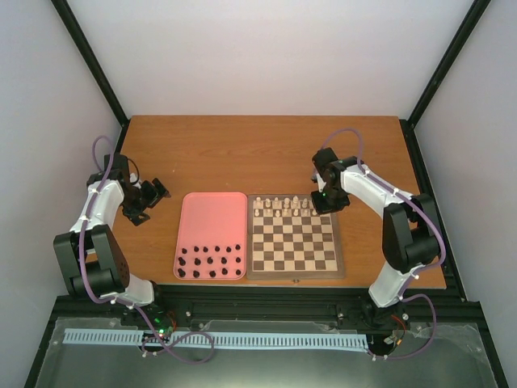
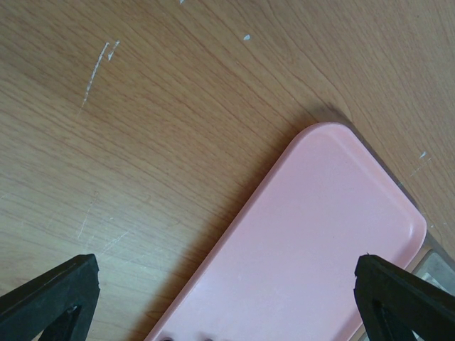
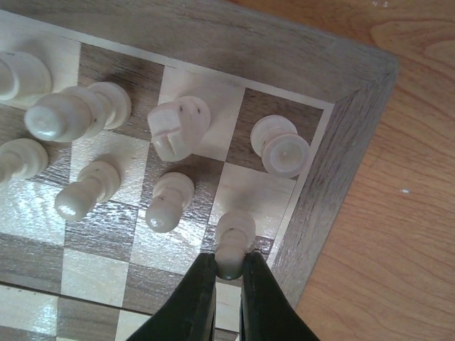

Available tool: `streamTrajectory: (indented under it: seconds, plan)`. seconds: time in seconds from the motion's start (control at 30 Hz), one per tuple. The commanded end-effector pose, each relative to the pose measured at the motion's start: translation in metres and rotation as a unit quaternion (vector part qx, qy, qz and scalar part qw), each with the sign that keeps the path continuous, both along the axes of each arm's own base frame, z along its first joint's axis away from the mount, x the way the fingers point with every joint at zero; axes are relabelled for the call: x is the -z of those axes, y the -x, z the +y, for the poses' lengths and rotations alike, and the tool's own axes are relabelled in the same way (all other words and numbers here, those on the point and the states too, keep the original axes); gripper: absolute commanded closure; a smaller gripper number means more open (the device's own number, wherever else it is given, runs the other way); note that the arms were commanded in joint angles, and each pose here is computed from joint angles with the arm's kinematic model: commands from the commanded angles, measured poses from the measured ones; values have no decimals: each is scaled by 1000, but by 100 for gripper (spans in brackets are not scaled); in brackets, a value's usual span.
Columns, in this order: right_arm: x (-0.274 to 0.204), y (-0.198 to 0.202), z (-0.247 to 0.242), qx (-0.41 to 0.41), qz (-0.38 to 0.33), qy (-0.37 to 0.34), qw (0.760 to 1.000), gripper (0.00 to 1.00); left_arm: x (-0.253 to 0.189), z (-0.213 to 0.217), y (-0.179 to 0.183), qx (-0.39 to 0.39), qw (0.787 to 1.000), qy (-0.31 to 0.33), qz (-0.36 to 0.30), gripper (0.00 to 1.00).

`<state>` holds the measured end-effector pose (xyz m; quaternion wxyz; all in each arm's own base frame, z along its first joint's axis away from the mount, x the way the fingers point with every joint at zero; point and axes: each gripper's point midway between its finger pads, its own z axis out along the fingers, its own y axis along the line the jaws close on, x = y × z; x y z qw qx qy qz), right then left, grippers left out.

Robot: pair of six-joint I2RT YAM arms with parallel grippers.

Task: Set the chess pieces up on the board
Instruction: Place the chess piece on the chessboard.

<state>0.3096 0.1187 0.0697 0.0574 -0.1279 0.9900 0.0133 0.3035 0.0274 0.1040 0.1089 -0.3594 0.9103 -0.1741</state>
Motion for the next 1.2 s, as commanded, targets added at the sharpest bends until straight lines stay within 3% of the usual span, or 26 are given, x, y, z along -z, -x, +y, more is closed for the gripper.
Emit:
streamTrajectory:
  seconds: [0.0, 0.7, 1.17]
  plan:
    - [9, -3, -6, 2, 2, 16, 1000, 95, -12, 3, -7, 7, 1000, -7, -14, 0]
    - [14, -12, -11, 8, -3, 29, 1000, 93, -10, 3, -7, 7, 1000, -7, -13, 0]
    - [7, -11, -10, 4, -7, 26, 1000, 82, -9, 3, -8, 7, 1000, -7, -12, 0]
